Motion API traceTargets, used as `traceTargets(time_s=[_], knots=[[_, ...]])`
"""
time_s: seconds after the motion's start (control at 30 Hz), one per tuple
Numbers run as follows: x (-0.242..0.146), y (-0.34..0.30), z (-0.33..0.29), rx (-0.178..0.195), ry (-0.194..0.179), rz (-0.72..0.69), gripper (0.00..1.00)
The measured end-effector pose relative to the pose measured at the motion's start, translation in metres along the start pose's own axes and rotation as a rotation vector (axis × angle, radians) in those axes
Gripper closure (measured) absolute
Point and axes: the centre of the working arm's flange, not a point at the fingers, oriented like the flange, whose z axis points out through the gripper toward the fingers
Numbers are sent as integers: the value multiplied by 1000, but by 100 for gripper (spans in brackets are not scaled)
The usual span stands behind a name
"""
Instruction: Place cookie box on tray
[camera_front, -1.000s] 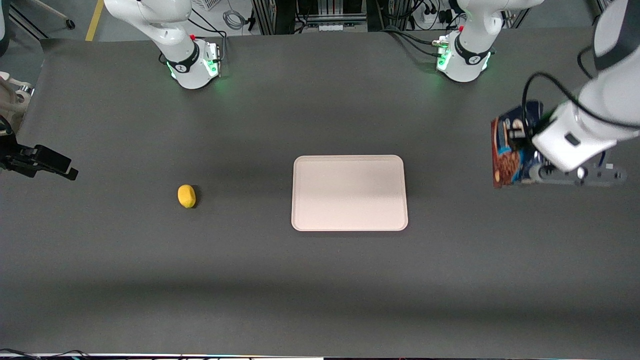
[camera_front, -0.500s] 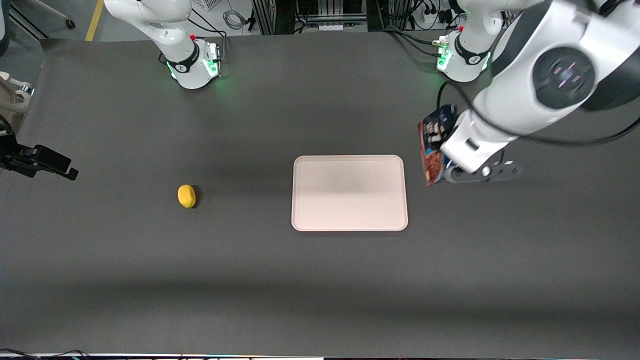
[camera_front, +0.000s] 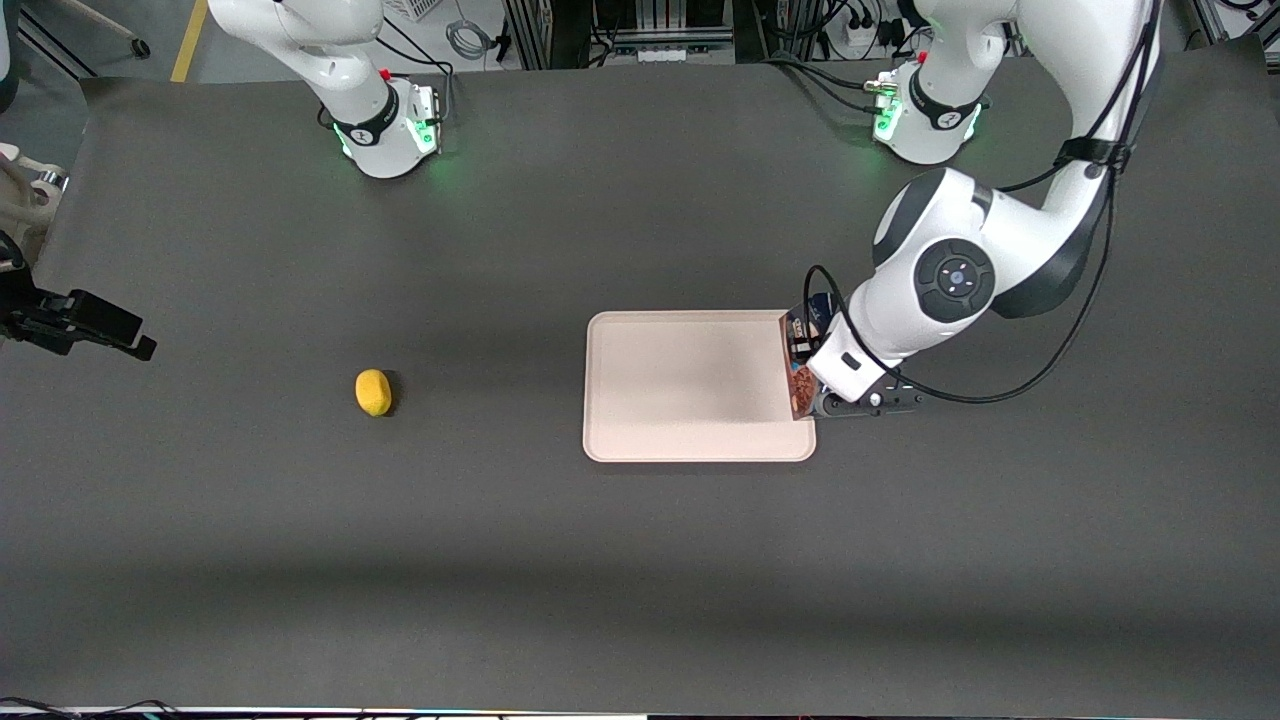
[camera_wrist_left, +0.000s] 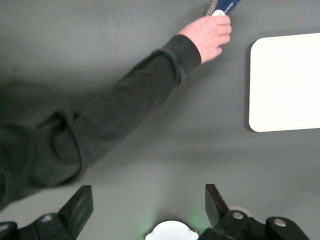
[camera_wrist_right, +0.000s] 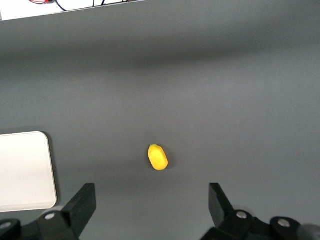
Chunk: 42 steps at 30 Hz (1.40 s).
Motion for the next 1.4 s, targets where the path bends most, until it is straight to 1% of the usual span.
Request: traceTargets(time_s=[0.07,0.1,0.17,0.2,0.23,0.37,0.5,0.53,0.57,0.63,0.77,0.83,0.93,1.0,1.1,1.17,1.27,1.4], knots=[[-1,2,5,5,3,-2,83],[-1,3,7,6,3,-1,81],[-2,4,10,8,1,-1,74],[-2,4,11,8,0,-2,64],[-2,4,11,8,0,-2,62],[0,4,8,7,7,-2,42],[5,4,-1,7,20,-4,23],[6,4,-6,11,21,-5,18],[9,4,-12,20,19,-7,9],[13,3,-30,42,12,-7,1],[25,1,-90,91,3,12,0],[29,-2,-129,109,-11,16,0],[31,-10,-190,114,-43,20,0],[31,-21,-229,124,-69,30,0],[28,-47,-282,141,-106,57,0],[27,-69,-313,149,-120,72,0],[22,-106,-353,156,-125,93,0],[10,-155,-391,163,-115,123,0]])
